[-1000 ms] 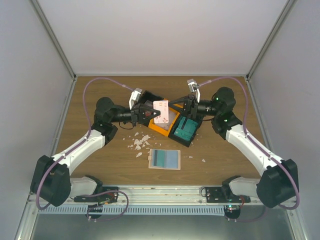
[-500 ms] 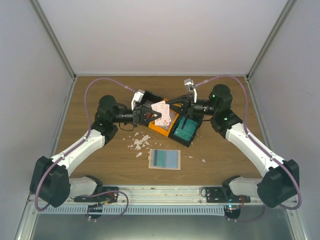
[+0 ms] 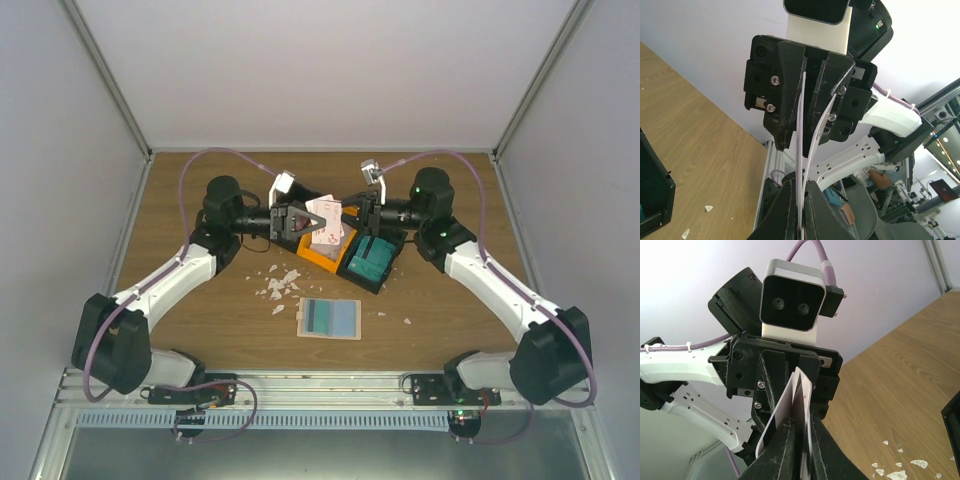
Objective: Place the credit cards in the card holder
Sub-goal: Pick up the credit card from the storage box.
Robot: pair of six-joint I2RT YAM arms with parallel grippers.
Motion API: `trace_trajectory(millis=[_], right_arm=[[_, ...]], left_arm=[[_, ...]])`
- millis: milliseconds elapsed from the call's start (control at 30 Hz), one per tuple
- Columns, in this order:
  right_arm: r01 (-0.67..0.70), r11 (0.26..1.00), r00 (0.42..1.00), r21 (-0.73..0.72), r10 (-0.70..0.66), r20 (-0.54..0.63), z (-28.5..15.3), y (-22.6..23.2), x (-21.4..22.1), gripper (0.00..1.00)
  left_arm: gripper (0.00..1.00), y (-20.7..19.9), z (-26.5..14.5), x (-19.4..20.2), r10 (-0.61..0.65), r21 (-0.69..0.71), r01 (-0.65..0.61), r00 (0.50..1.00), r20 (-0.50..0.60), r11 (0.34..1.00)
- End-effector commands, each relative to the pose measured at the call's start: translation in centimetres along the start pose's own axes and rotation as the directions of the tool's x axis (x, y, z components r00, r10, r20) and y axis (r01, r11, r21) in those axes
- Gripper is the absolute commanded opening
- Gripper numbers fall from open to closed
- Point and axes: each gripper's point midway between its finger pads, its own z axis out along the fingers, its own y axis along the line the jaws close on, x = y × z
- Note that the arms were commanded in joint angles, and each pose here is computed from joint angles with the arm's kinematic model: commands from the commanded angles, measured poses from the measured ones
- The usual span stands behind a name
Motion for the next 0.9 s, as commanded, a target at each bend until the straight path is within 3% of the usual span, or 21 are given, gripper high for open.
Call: trace_trajectory(millis=[0, 67, 400, 867], right_arm=[[-0.033, 0.992, 0.996, -0.121, 0.023, -0.085, 1.0, 2.5, 1.2, 0.05], [-0.048, 0.993, 0.997, -0.103, 0.042, -0.061, 0.9, 2.0, 0.4, 0.01], [-0.263, 0.965, 0.959, 0.009, 0.26, 0.113, -1.1, -4.3, -3.0, 0.01], [-0.515, 0.853, 0.85, 0.086, 0.495, 0.179, -1.9, -14.1, -1.3, 0.01]], left_arm=[[0.0, 1.1, -0.2, -3.7, 0.037, -0.058, -0.031, 0.993, 0.108, 0.998], [0.0, 1.8, -0.1, -3.9, 0.023, -0.063, -0.016, 0.994, 0.105, 0.998], [0.07, 7.9, -0.7, -4.7, -0.136, -0.09, 0.145, 0.986, 0.098, 0.985], [0.13, 15.5, -0.4, -3.3, -0.308, -0.111, 0.316, 0.948, 0.082, 0.942]])
